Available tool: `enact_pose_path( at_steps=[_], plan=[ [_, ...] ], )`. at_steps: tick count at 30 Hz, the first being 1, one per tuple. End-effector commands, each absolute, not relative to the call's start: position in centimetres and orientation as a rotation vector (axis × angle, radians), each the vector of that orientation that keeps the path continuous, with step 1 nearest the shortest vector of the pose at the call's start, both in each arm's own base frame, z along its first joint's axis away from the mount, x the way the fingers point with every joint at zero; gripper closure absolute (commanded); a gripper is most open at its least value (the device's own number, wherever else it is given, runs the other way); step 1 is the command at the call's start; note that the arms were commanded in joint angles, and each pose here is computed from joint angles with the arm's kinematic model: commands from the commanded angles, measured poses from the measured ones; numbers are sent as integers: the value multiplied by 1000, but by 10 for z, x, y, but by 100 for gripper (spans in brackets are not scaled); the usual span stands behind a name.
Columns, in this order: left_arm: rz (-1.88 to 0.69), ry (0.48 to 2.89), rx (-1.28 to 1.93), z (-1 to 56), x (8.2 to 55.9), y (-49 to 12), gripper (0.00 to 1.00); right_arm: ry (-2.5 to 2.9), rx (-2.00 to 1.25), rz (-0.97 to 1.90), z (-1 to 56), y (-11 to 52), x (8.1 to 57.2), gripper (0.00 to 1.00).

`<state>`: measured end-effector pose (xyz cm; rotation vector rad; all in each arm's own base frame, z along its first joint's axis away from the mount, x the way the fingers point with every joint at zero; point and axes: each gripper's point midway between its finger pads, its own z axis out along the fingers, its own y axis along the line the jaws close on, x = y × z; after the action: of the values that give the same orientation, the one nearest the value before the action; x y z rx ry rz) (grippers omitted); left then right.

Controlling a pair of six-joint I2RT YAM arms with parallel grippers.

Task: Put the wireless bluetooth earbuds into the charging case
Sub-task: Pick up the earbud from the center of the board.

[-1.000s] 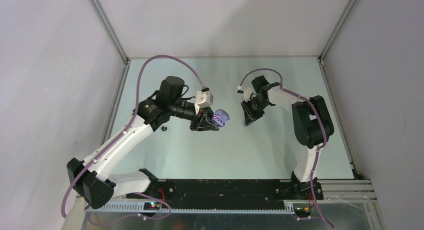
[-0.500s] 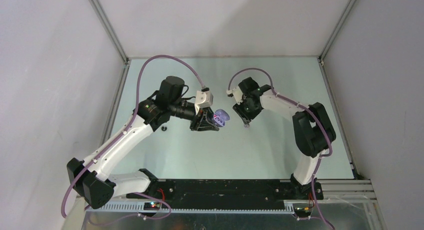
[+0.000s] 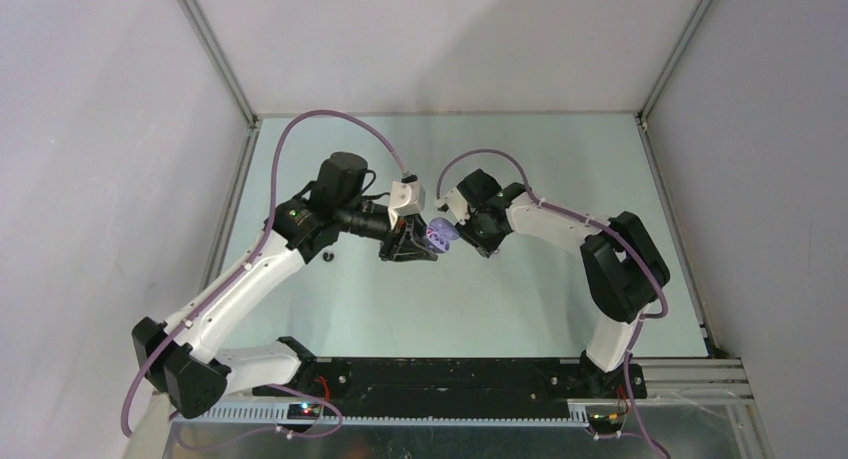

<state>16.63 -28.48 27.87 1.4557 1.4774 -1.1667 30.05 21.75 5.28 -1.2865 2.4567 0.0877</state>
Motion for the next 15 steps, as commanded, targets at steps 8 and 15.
enact_pose_path(
  at_steps=[8, 15],
  plan=[
    [-1139, 1428, 1445, 290, 165, -281, 91, 2492, -1350, 31, 32, 211, 292, 60],
    [-1139, 1429, 1444, 289, 164, -281, 91, 2486, -1356, -2, 28, 209, 295, 60]
  ],
)
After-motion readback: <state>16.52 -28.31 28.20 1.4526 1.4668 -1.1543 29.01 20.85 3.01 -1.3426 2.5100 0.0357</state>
